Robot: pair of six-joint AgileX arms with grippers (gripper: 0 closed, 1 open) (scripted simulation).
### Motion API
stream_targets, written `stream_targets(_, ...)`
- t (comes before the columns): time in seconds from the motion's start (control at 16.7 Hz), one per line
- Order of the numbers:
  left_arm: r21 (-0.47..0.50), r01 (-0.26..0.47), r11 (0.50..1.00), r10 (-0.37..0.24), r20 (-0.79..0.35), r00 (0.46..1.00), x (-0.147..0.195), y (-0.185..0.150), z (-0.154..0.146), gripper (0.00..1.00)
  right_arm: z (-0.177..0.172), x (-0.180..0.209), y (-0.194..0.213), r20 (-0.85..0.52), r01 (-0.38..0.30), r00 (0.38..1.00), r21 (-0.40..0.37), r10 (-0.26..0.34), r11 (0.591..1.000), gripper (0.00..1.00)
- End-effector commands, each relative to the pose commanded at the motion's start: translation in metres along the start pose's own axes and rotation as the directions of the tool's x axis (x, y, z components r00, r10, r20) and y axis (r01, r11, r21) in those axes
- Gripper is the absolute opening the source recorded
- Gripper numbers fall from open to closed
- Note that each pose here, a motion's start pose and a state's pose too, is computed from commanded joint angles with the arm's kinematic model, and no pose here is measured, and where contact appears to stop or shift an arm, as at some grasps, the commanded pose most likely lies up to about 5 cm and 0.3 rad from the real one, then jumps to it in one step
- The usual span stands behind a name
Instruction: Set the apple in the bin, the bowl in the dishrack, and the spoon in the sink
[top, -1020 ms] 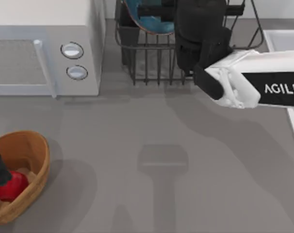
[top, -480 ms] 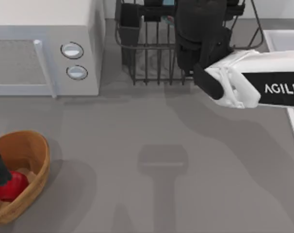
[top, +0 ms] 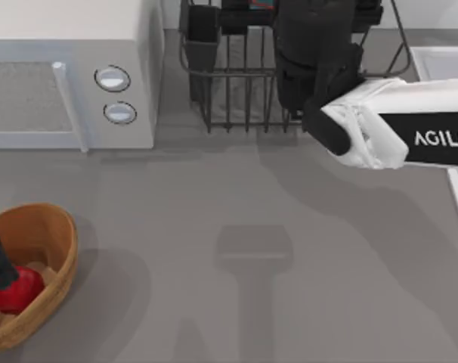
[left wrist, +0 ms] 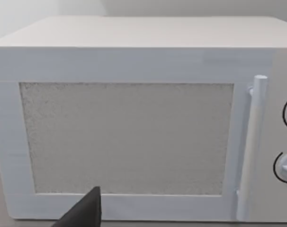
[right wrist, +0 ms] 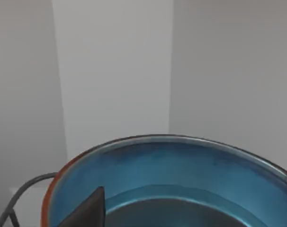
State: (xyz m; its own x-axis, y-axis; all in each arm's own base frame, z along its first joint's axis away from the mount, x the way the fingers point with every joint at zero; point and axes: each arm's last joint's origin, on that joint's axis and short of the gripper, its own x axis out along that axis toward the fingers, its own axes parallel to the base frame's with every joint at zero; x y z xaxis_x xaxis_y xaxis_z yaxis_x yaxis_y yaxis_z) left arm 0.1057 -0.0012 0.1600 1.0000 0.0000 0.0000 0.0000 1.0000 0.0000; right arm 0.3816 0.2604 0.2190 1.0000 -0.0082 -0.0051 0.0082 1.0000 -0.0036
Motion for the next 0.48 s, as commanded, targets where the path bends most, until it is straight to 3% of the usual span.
stream_targets(0.24,0.000,0.000,1.000,0.000,0.000,1.000,0.000,0.000,0.000,1.00,0.011,-0.008,-0.038,-0.045,-0.001,0.999,-0.031,0.000,1.000,1.00)
stream_targets(0.48,0.000,0.000,1.000,0.000,0.000,1.000,0.000,0.000,0.000,1.00,0.046,-0.046,-0.102,-0.056,-0.002,0.998,-0.033,0.000,0.999,1.00)
